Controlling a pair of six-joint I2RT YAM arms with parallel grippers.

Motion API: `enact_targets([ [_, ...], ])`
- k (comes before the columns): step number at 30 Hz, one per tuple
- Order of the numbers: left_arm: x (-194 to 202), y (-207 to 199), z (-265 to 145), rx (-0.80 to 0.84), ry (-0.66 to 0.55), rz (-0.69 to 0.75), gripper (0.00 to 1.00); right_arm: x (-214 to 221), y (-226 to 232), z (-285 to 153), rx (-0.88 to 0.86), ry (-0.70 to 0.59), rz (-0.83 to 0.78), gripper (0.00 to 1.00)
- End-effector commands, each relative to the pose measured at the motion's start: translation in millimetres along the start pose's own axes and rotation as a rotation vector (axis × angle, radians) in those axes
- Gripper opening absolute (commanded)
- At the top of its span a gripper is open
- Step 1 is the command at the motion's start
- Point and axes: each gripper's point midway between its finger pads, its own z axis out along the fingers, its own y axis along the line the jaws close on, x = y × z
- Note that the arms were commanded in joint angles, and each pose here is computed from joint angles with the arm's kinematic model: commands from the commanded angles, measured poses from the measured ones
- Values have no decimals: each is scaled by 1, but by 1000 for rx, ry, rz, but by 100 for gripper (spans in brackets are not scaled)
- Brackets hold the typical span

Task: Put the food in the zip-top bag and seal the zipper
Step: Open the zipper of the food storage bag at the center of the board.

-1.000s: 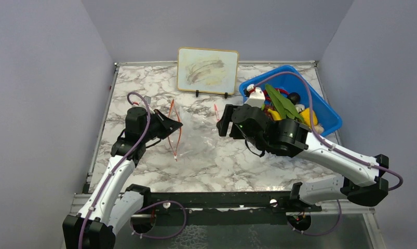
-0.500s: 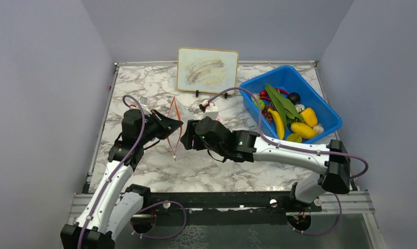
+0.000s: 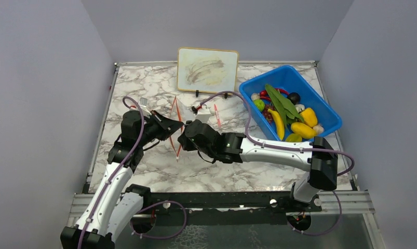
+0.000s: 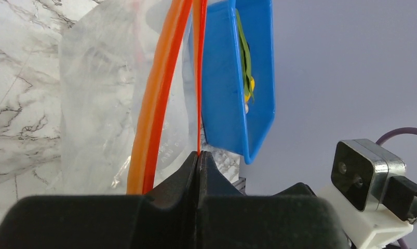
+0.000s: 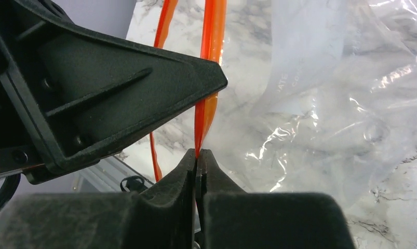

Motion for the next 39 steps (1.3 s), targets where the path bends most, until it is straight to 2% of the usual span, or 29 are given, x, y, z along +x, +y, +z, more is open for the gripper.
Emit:
enact_targets([
  [1, 2, -13, -3, 48, 33, 116, 0, -20, -12, -5, 69, -103, 29, 1],
  [4, -5, -17, -4, -5, 50, 244, 32, -26, -15, -15, 52, -129, 42, 1],
  [6, -12, -16, -7, -54, 48, 316, 46, -29, -16, -22, 38, -140, 50, 1],
  [13, -22, -15, -18, -109, 37, 463, 65, -33, -22, -28, 49, -163, 72, 1],
  [22, -23, 9, -15, -193, 52, 511, 67, -36, -26, -30, 57, -183, 100, 1],
  [31, -14, -16, -21, -110, 108, 511, 71, -35, -41, -31, 121, -203, 109, 1],
  [34, -19, -5, -20, -156, 77, 513, 71, -38, -40, -34, 112, -214, 116, 1],
  [39, -16, 5, -14, -174, 107, 500, 71, -37, -43, -34, 120, -208, 118, 1],
])
